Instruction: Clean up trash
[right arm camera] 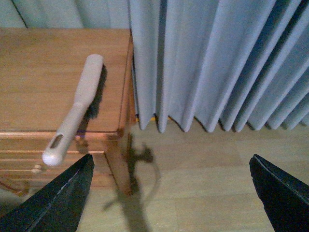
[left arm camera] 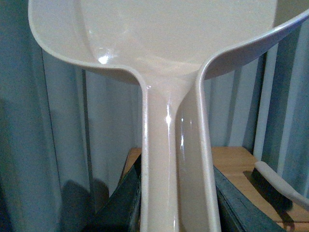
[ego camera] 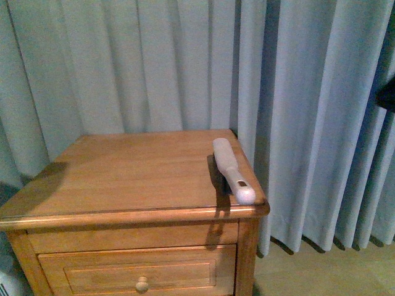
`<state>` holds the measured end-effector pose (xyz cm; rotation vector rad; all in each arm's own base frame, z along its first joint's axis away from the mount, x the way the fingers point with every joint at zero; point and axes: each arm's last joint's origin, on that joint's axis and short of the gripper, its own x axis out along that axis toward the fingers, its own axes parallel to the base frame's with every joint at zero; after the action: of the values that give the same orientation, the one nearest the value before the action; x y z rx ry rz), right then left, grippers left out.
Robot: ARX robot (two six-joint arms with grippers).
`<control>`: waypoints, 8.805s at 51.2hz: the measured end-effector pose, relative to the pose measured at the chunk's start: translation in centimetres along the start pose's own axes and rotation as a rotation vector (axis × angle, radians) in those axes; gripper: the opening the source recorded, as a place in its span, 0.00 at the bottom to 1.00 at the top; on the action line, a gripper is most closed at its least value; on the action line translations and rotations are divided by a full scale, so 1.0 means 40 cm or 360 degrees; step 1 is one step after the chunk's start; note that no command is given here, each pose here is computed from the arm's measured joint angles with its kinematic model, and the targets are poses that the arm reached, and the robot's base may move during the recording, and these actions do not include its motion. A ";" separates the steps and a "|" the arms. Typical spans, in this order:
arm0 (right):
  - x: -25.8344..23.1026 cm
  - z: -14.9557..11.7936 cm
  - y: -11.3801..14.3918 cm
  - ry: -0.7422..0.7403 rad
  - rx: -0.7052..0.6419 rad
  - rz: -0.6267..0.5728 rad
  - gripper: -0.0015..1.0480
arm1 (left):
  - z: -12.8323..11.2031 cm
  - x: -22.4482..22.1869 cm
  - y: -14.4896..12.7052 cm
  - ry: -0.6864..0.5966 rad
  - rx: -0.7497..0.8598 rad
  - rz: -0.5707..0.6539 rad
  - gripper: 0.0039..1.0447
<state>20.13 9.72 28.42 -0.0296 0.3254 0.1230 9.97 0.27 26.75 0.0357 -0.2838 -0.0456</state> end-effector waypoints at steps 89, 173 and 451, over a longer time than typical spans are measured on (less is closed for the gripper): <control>0.519 -0.048 0.314 0.0850 0.0460 0.0102 0.19 | 0.000 0.000 0.000 0.0000 0.0000 -0.0001 0.26; -0.158 0.011 -0.111 -0.0790 -0.0012 -0.0263 0.19 | 0.000 -0.001 -0.001 -0.0005 -0.0005 0.0000 0.25; 0.502 0.012 0.369 0.0809 -0.0604 0.1464 0.19 | -0.388 0.285 0.099 0.1549 0.0652 -0.0871 0.25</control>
<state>37.32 26.72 22.29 -0.2908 0.8040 1.1017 25.42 4.09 15.22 0.5272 0.7028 -0.4981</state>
